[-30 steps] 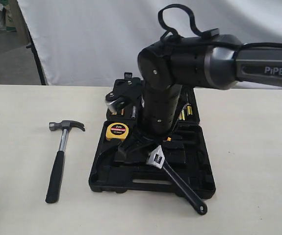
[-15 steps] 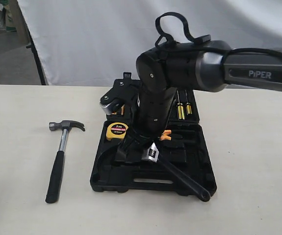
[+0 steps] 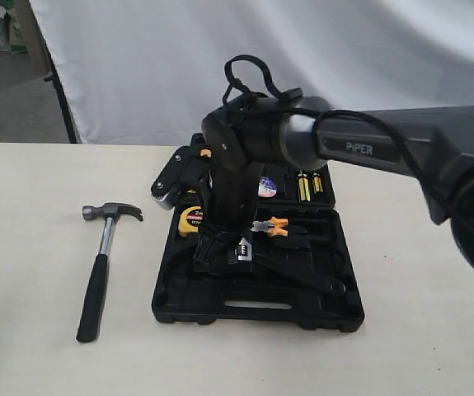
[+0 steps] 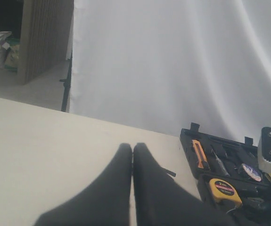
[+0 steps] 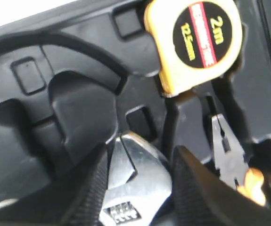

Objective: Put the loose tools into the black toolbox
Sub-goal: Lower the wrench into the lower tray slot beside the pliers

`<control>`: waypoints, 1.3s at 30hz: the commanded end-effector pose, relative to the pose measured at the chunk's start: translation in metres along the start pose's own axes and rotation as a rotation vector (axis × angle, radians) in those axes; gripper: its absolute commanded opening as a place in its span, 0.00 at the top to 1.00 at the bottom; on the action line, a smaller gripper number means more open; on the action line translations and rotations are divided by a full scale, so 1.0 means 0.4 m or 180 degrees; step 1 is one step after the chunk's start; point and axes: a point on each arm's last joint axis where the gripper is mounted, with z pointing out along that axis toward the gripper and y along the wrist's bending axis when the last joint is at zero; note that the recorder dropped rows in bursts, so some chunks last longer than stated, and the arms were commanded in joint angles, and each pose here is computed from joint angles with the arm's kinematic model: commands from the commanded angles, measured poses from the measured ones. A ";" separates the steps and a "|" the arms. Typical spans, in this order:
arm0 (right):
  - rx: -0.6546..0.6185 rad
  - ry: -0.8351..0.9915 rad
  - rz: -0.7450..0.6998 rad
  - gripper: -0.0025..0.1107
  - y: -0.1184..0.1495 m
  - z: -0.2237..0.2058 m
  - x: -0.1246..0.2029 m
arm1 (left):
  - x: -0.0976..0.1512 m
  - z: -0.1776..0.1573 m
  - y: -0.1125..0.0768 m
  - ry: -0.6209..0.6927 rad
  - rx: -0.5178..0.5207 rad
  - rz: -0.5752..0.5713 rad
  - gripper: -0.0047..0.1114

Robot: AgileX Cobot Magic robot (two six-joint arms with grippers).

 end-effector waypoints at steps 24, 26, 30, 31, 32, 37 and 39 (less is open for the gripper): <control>0.0207 -0.0219 -0.0278 0.98 -0.009 0.071 -0.023 | -0.005 -0.001 0.002 -0.0063 -0.0066 -0.0001 0.95; 0.0179 -0.0162 -0.0329 0.98 -0.004 0.079 -0.020 | -0.005 -0.001 0.002 -0.0063 -0.0066 -0.0001 0.95; 0.0172 -0.0135 -0.0362 0.98 -0.003 0.082 -0.018 | -0.005 -0.001 0.002 -0.0063 -0.0066 -0.0001 0.95; 0.0168 -0.0126 -0.0371 0.98 -0.003 0.082 -0.018 | -0.005 -0.001 0.002 -0.0063 -0.0066 -0.0001 0.95; 0.0163 -0.0113 -0.0377 0.98 -0.003 0.082 -0.017 | -0.005 -0.001 0.002 -0.0063 -0.0066 -0.0001 0.95; 0.0109 0.0003 -0.0400 0.98 0.001 0.080 -0.009 | -0.005 -0.001 0.002 -0.0063 -0.0066 -0.0001 0.95; 0.0099 0.0026 -0.0400 0.98 0.002 0.080 -0.007 | -0.005 -0.001 0.002 -0.0063 -0.0066 -0.0001 0.95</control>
